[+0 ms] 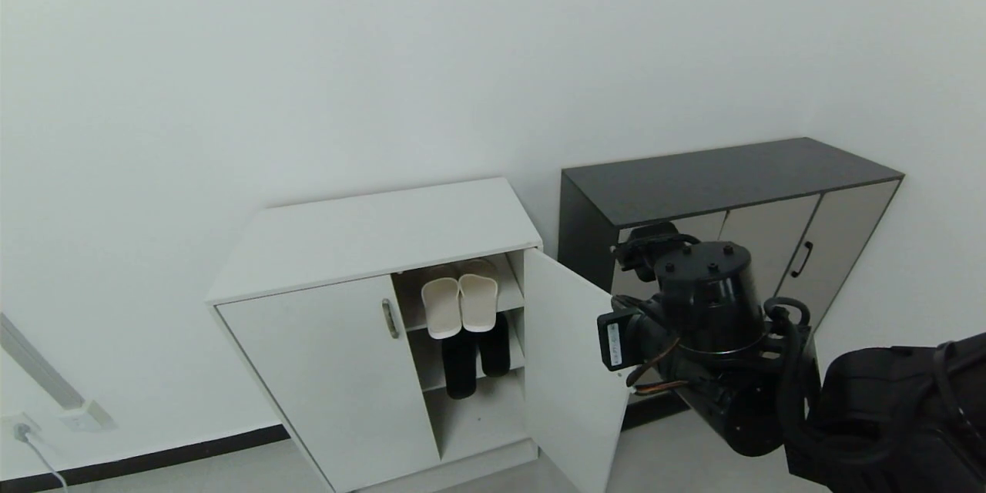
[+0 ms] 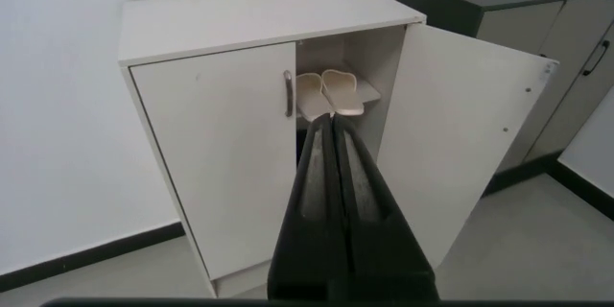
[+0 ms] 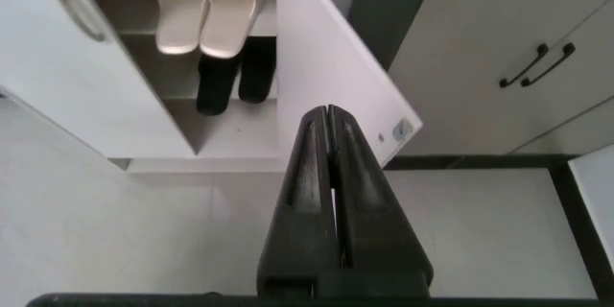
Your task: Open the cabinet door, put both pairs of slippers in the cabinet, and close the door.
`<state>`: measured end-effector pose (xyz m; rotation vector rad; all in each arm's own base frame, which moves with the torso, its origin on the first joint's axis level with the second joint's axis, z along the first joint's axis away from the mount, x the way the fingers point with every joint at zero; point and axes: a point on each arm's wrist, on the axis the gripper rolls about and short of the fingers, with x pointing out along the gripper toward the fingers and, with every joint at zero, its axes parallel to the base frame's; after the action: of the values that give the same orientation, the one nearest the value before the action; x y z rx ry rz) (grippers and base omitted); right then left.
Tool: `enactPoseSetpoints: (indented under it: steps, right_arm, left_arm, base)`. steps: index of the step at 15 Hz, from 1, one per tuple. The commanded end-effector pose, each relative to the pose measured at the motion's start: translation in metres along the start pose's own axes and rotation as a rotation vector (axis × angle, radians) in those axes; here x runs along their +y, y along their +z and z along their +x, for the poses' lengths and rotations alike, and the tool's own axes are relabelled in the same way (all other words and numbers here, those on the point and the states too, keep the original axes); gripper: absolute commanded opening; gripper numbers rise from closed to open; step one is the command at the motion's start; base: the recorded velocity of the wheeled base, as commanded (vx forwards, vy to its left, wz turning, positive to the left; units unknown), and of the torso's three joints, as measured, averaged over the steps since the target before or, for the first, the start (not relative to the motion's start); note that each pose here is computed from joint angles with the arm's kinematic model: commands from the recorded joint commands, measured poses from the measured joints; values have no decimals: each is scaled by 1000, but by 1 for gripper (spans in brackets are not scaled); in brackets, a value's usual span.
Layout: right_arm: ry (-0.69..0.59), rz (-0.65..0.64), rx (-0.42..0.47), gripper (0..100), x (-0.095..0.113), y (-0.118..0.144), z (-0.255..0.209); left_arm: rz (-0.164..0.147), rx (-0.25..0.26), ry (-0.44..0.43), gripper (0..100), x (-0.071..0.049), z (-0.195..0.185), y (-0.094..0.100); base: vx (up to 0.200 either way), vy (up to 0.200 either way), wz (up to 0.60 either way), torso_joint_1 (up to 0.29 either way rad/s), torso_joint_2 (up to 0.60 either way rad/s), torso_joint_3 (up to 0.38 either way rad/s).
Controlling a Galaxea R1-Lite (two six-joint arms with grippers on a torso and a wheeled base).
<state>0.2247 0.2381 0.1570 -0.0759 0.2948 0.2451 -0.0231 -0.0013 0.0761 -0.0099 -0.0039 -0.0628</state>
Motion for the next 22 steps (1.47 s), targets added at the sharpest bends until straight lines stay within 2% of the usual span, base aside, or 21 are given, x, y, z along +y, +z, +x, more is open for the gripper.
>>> enactPoseSetpoints:
  steps: [1,4,7,10,16,22]
  right_arm:
    - [-7,1,-2,0,-2,1,3]
    - [-38,20,-18,0,-6,3,19]
    - [-91,69,-44,0,-28,21,51]
    - [-98,79,-5,0,-45,29,75]
    - [-151,99,32,0,-65,12,141]
    - [-128,101,60,0,-66,-4,169]
  left_arm:
    - [1,1,0,0,0,0,0]
    - [1,1,-2,0,0,0,0]
    - [2,1,-2,0,0,0,0]
    - [1,1,-2,0,0,0,0]
    - [1,1,-2,0,0,0,0]
    - [-1,1,0,0,0,0,0]
  base:
    - [0,0,0,0,0,0]
    - [0,0,0,0,0,0]
    - [0,0,0,0,0,0]
    - [0,0,0,0,0,0]
    - [0,0,0,0,0,0]
    - [0,0,0,0,0,0]
